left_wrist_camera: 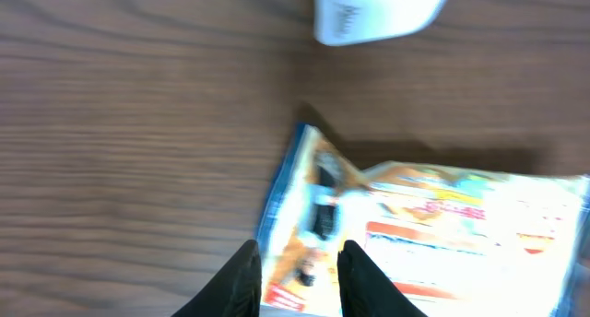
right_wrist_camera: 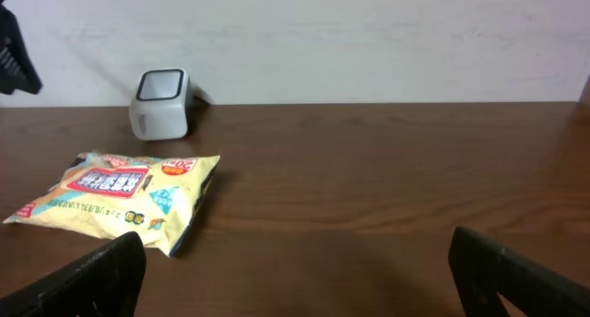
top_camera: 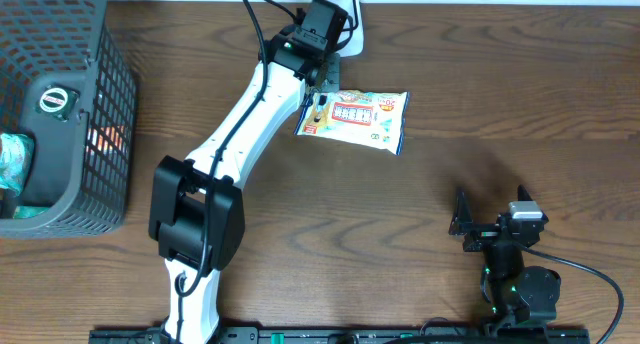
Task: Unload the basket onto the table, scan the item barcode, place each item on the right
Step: 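Lower the wipes pack onto the table and release it, then reach the left gripper into the basket and grasp the green pack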
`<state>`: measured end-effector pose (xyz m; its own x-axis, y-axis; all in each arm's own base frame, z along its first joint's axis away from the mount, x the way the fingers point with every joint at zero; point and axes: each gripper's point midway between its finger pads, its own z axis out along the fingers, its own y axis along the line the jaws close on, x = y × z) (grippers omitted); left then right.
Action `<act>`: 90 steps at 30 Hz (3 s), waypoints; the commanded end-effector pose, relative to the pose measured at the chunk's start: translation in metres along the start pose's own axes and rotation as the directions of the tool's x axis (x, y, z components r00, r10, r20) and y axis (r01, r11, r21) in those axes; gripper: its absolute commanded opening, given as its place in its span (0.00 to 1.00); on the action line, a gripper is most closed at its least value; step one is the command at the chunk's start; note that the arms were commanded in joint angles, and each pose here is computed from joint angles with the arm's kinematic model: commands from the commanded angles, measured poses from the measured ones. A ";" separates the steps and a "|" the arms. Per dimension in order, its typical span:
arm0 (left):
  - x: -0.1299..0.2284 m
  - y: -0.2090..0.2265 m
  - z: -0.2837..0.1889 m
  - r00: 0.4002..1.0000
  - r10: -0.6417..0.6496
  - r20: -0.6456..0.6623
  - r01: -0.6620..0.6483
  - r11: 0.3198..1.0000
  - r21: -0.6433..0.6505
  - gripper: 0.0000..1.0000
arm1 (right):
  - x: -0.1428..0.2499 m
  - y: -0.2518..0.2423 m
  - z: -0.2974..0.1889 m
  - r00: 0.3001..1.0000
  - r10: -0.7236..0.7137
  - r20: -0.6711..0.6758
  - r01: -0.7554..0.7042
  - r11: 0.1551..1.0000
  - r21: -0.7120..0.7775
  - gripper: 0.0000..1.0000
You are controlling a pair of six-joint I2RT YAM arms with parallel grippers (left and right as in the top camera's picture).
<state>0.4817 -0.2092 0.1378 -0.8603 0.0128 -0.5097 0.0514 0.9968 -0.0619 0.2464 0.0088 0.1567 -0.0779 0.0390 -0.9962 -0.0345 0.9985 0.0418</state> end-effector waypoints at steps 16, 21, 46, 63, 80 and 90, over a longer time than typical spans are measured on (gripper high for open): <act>0.083 -0.007 0.066 0.964 0.022 -0.263 -0.038 0.998 -0.058 0.34 | 0.001 -0.002 0.000 1.000 0.007 -0.002 -0.007 1.000 0.007 0.99; 0.044 -0.013 0.016 0.990 -0.005 -0.140 0.003 1.000 -0.012 0.35 | 0.001 -0.002 0.000 1.000 0.007 -0.002 -0.007 1.000 0.007 0.99; -0.087 0.377 -0.234 0.708 -0.334 0.622 0.596 0.755 -0.273 0.82 | 0.001 -0.002 0.000 1.000 0.007 -0.002 -0.007 1.000 0.007 0.99; 0.037 0.530 -0.199 0.761 -0.504 0.409 0.648 0.572 -0.503 0.86 | 0.001 -0.002 0.000 1.000 0.007 -0.002 -0.007 1.000 0.007 0.99; 0.117 0.552 -0.060 0.915 -0.374 -0.152 0.226 0.788 -0.573 0.82 | 0.001 -0.002 0.000 1.000 0.007 -0.002 -0.007 1.000 0.007 0.99; 0.128 0.566 -0.063 0.919 -0.326 -0.220 0.126 0.774 -0.621 0.82 | 0.001 -0.002 0.000 1.000 0.007 -0.002 -0.007 1.000 0.007 0.99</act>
<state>0.3778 0.3569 0.0968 -0.8933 -0.3280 -0.3073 -0.4316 0.8166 0.3832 0.2464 0.0089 0.1567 -0.0779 0.0390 -0.9962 -0.0349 0.9985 0.0418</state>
